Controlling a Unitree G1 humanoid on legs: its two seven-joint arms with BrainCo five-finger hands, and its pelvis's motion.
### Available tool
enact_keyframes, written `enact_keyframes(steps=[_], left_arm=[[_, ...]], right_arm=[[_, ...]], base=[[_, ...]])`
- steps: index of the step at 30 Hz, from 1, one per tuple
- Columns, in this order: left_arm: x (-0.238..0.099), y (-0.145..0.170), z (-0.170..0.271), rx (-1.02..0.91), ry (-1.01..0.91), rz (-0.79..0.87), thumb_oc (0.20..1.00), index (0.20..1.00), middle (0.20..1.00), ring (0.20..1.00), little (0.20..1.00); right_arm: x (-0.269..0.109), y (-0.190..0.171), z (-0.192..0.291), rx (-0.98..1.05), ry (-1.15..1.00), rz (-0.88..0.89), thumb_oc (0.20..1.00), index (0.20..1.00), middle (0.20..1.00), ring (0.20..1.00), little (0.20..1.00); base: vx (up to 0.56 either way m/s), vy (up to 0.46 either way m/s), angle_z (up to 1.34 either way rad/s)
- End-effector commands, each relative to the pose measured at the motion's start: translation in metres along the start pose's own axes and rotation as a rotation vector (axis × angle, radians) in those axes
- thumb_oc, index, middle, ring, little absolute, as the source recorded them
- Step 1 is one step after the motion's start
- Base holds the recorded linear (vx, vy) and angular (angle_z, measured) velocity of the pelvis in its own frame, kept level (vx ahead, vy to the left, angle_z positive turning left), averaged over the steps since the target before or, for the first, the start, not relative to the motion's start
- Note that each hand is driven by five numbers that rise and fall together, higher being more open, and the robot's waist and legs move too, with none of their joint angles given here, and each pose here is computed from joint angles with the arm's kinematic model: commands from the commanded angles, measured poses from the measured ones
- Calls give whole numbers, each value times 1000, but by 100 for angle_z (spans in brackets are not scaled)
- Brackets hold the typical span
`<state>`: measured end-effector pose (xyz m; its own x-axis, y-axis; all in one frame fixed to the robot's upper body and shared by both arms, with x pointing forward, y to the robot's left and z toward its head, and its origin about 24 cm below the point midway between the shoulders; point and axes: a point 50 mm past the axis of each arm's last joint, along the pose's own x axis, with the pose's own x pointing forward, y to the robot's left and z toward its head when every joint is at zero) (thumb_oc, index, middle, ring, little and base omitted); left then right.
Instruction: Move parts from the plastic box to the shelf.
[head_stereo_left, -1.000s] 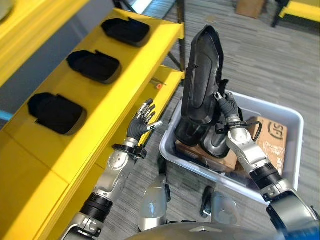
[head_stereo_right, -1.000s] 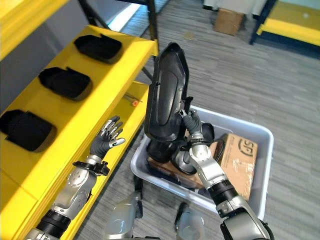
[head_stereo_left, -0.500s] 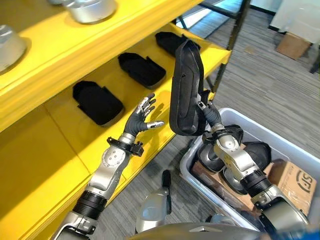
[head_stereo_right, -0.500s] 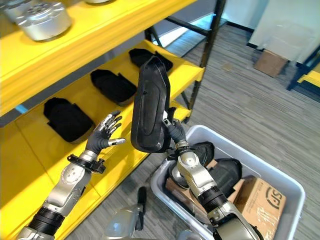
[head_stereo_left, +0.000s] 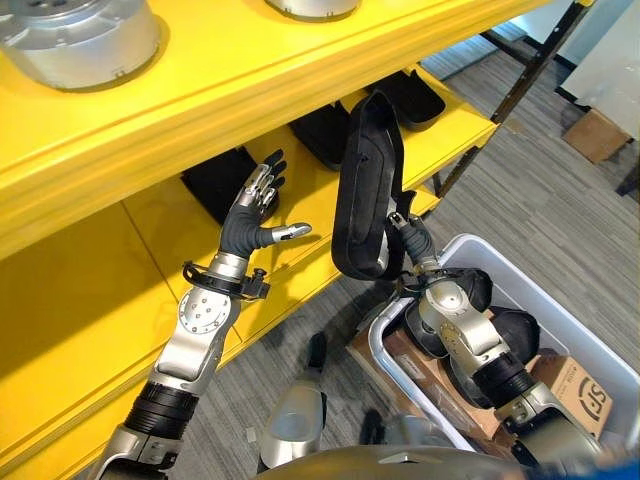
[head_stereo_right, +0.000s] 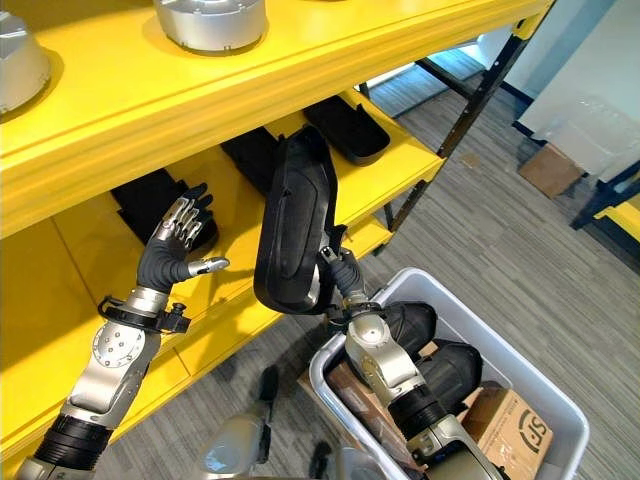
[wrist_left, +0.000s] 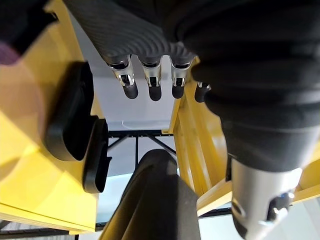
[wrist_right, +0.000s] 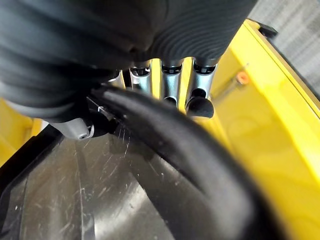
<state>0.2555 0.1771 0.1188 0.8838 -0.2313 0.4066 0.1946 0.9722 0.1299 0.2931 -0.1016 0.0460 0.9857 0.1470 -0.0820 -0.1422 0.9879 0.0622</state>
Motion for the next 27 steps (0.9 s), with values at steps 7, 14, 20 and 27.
enact_keyframes(steps=[7,14,20,27], left_arm=[[0,-6,-4,-102,10,118,1000,1000,1000,1000,1000],[2,-16,-3,-115,16,113,1000,1000,1000,1000,1000],[-2,-9,-7,-177,39,180,1000,1000,1000,1000,1000],[-3,-13,-23,-182,127,212,1000,1000,1000,1000,1000]], right_arm=[[-7,-4,30,57,-177,25,200,200,200,200,200],[-20,-17,30,49,-194,-8,200,200,200,200,200],[-19,-30,52,-27,-241,23,200,200,200,200,200],[-25,-32,56,-40,-209,102,200,200,200,200,200]], base=[[-121,-100,23],[-128,57,57],[-37,393,5],[71,530,41]])
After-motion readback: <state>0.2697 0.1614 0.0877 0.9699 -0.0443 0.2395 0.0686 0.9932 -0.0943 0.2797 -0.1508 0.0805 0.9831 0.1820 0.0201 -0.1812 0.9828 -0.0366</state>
